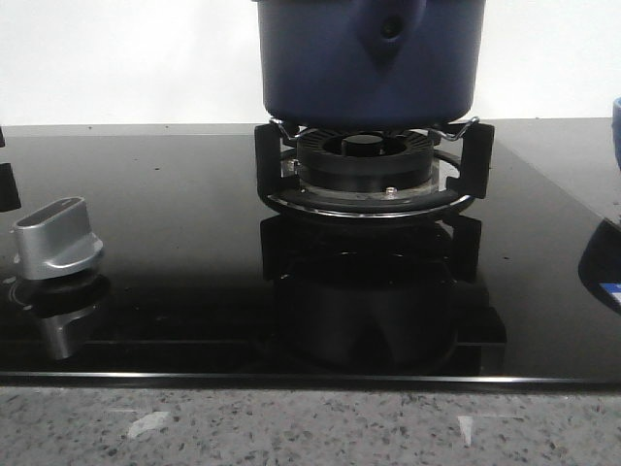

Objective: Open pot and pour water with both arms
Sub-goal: 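Close the left gripper around the blue lid handle, then lift the glass lid up off the pot with the left gripper, then lower the right gripper over the rim of the light blue bowl, then close the right gripper on the bowl rim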

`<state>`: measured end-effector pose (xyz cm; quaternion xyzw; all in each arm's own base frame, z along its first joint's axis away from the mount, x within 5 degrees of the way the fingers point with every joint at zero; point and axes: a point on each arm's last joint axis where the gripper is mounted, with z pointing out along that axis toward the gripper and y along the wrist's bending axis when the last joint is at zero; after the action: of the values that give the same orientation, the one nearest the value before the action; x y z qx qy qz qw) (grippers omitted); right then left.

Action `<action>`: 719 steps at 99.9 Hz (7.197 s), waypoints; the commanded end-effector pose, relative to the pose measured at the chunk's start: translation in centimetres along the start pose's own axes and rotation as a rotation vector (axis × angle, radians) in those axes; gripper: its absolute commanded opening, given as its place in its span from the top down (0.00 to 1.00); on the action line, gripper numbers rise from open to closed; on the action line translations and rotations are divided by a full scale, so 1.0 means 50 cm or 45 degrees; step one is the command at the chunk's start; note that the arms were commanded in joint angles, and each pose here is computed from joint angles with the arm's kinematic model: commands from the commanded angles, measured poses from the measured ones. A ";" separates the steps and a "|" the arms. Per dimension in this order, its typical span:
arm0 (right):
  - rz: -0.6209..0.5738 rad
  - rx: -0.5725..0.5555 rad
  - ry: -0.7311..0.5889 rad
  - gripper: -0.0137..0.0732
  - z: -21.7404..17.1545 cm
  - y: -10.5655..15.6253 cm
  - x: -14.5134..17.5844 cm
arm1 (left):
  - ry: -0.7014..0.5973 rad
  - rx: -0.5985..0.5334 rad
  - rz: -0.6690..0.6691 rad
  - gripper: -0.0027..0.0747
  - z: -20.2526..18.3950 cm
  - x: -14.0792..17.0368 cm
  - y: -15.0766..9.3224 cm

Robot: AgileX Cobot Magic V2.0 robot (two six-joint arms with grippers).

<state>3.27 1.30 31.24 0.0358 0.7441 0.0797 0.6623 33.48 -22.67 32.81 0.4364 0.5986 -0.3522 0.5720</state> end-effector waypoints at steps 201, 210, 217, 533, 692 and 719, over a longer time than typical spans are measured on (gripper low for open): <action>0.008 0.003 -0.104 0.43 -0.002 0.003 -0.030 | -0.220 0.155 -0.140 0.65 0.039 -0.075 -0.026; 0.025 -0.007 -0.106 0.43 -0.002 0.004 -0.031 | -0.219 0.150 -0.143 0.65 0.037 -0.075 -0.023; 0.038 -0.015 -0.107 0.43 -0.002 0.005 -0.031 | -0.225 0.147 -0.137 0.65 0.033 -0.080 -0.023; 0.177 -0.127 0.225 0.44 0.046 0.025 -0.063 | -0.176 -0.200 -0.082 0.57 -0.305 -0.140 -0.038; 0.315 0.535 1.085 0.44 0.445 -0.173 -0.117 | -0.251 -0.142 -0.115 0.57 -0.306 -0.150 -0.046; 0.346 0.549 1.122 0.44 0.461 -0.181 -0.100 | -0.257 -0.133 -0.117 0.57 -0.306 -0.151 -0.047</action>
<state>26.99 -6.57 30.54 0.2275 0.9523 0.0155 0.2030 26.47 -10.50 38.86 0.3589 0.6185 -0.3567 0.6012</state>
